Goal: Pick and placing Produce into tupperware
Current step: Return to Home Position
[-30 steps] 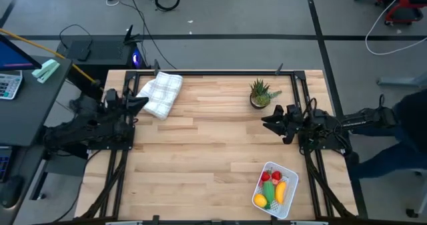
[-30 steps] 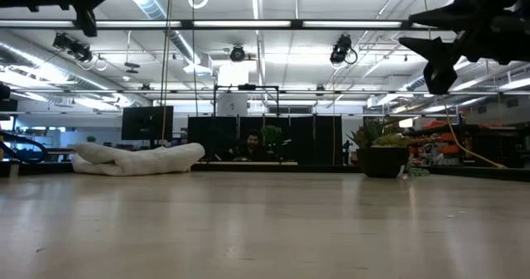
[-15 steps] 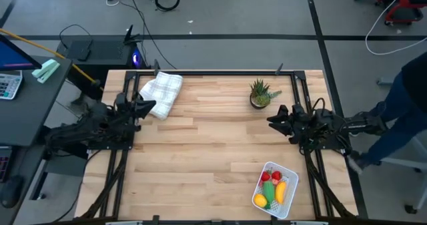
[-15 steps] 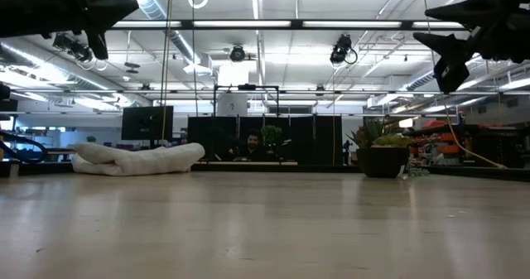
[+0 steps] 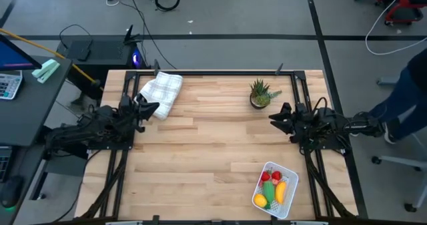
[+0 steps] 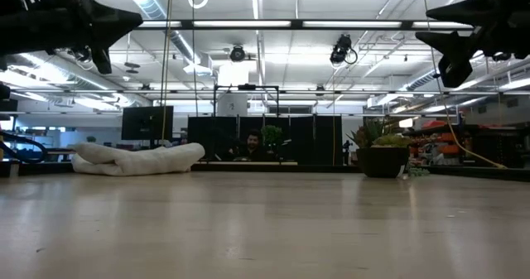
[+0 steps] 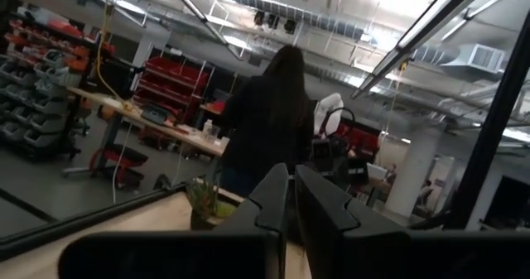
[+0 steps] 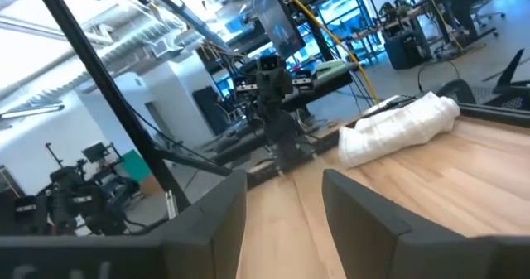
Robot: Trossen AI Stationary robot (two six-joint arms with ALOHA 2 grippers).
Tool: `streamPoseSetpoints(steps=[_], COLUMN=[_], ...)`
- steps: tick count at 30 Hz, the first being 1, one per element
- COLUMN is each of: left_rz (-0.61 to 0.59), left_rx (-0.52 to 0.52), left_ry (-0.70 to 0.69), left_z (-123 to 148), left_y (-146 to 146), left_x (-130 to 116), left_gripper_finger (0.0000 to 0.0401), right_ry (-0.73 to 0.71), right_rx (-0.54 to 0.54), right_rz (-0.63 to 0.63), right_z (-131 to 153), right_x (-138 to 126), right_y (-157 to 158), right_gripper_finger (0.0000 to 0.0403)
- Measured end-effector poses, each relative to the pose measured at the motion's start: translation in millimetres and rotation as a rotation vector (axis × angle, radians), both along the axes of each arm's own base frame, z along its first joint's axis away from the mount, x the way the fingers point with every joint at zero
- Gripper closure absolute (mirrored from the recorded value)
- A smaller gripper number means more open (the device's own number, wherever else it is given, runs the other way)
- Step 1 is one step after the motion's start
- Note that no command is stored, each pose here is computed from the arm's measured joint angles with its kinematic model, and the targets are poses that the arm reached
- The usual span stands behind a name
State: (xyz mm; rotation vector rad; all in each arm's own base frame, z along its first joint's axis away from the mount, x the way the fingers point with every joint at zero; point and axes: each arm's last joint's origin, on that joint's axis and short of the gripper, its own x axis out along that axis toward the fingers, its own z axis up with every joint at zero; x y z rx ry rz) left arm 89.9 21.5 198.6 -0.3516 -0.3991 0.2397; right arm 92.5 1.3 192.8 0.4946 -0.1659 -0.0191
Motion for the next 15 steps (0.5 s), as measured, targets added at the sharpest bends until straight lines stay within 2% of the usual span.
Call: streamPoseSetpoints(steps=[6, 11, 15], left_rz=[-0.006, -0.029, -0.029], left_rx=[-0.016, -0.079, -0.079], left_ry=[0.000, -0.015, -0.015], left_z=[-0.5, -1.0, -1.0], left_y=[0.0, 0.1, 0.1], left_x=[0.2, 0.4, 0.5], left_gripper_finger=[0.0378, 0.0373, 0.0365], right_ry=[0.046, 0.072, 0.086], right_rx=[-0.026, 0.036, 0.057], right_rz=[-0.003, 0.005, 0.008], right_z=[-4.2, -6.5, -7.7], right_x=[0.7, 2.7, 4.1], right_y=[0.0, 0.1, 0.2], right_gripper_finger=[0.0235, 0.0235, 0.0235])
